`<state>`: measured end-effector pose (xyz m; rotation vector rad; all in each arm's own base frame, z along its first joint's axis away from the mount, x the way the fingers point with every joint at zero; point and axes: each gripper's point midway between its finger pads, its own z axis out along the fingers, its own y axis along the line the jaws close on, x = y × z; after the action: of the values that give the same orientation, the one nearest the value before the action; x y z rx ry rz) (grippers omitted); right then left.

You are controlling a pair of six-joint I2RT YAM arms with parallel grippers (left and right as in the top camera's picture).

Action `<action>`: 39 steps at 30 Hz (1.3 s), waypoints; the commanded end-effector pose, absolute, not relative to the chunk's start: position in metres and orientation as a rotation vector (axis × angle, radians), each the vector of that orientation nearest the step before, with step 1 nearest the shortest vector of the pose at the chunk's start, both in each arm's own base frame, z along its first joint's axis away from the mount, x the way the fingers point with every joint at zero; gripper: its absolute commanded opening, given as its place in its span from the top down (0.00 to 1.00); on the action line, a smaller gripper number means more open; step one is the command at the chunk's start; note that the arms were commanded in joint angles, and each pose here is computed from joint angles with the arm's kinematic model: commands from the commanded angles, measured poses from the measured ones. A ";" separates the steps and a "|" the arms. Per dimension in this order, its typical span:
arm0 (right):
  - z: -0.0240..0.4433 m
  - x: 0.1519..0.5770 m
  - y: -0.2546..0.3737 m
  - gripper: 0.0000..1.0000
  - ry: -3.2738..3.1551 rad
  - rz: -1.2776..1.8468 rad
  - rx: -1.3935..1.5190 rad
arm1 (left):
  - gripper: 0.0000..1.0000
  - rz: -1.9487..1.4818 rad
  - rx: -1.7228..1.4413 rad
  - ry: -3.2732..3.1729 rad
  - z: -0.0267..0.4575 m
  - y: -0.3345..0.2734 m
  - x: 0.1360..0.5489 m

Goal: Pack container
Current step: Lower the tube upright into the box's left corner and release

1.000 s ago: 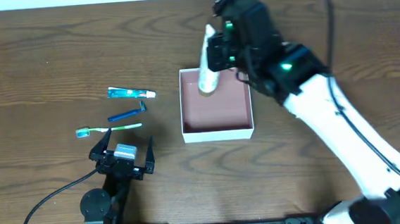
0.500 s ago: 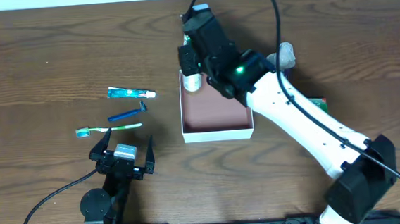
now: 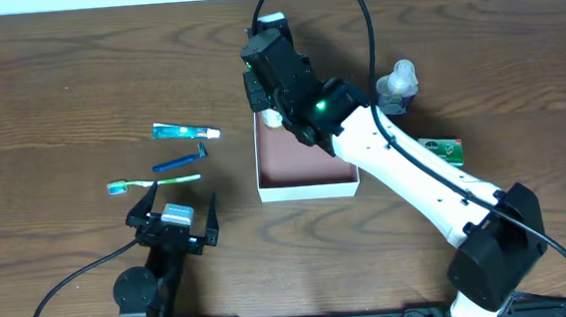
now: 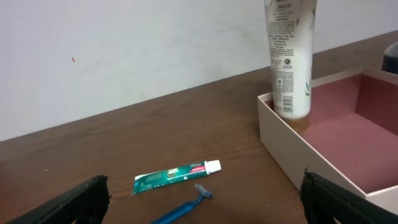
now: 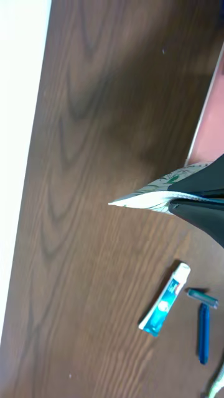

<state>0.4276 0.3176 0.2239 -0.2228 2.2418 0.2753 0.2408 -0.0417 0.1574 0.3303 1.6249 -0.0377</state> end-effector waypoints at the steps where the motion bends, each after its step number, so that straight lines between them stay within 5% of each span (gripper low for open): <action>1: 0.225 0.433 0.320 0.99 2.214 0.232 -0.225 | 0.02 -0.059 0.332 1.670 0.142 -0.043 0.240; 23: 0.212 0.442 0.332 0.99 2.200 0.247 -0.223 | 0.02 -0.059 0.332 1.670 0.142 -0.043 0.240; 24: 0.212 0.442 0.332 0.96 2.201 0.246 -0.224 | 0.02 -0.059 0.332 1.670 0.142 -0.043 0.240; 26: 0.211 0.442 0.332 0.71 2.204 0.245 -0.225 | 0.02 -0.059 0.332 1.670 0.142 -0.043 0.240; 29: 0.210 0.441 0.333 0.55 2.208 0.250 -0.230 | 0.02 -0.059 0.332 1.670 0.142 -0.043 0.240; 39: 0.209 0.435 0.341 0.54 2.222 0.299 -0.290 | 0.02 -0.059 0.332 1.670 0.142 -0.043 0.240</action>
<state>0.4402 0.3320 0.1983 -0.2497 2.2387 0.2653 0.2408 -0.0417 0.1574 0.3303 1.6249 -0.0377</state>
